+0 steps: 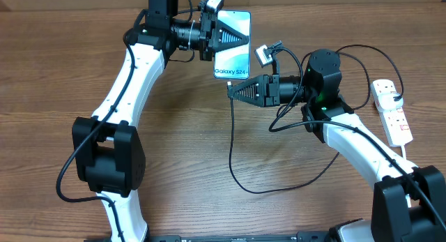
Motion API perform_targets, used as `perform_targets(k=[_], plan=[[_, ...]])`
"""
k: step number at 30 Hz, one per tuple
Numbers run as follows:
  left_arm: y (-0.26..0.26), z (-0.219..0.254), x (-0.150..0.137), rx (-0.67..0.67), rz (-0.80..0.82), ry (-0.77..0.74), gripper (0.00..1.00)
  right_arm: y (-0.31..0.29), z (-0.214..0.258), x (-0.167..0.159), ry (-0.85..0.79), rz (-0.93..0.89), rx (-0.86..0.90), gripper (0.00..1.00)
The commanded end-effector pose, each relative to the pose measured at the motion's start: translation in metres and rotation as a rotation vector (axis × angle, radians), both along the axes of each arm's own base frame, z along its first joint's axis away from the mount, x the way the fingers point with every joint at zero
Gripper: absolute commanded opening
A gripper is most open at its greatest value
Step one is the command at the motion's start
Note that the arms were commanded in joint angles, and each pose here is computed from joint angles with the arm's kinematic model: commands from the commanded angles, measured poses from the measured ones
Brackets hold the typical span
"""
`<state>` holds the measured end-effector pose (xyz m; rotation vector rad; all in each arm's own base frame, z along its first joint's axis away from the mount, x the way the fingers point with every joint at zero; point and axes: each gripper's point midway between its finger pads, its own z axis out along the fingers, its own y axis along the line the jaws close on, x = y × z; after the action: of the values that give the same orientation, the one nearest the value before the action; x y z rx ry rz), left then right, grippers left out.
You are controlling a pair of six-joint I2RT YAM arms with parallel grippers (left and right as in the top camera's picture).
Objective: Plug charger to phone and switch on socket
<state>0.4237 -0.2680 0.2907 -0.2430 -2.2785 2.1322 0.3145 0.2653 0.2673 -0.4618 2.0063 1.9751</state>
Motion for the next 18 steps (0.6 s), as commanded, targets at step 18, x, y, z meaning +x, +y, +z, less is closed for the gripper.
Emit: perform_targets(k=[18], plan=[[-0.0050, 0.0040, -0.0083, -0.034, -0.054, -0.039, 0.04, -0.0024, 0.0099, 0.0071, -0.009, -0.042, 0.008, 0.04]])
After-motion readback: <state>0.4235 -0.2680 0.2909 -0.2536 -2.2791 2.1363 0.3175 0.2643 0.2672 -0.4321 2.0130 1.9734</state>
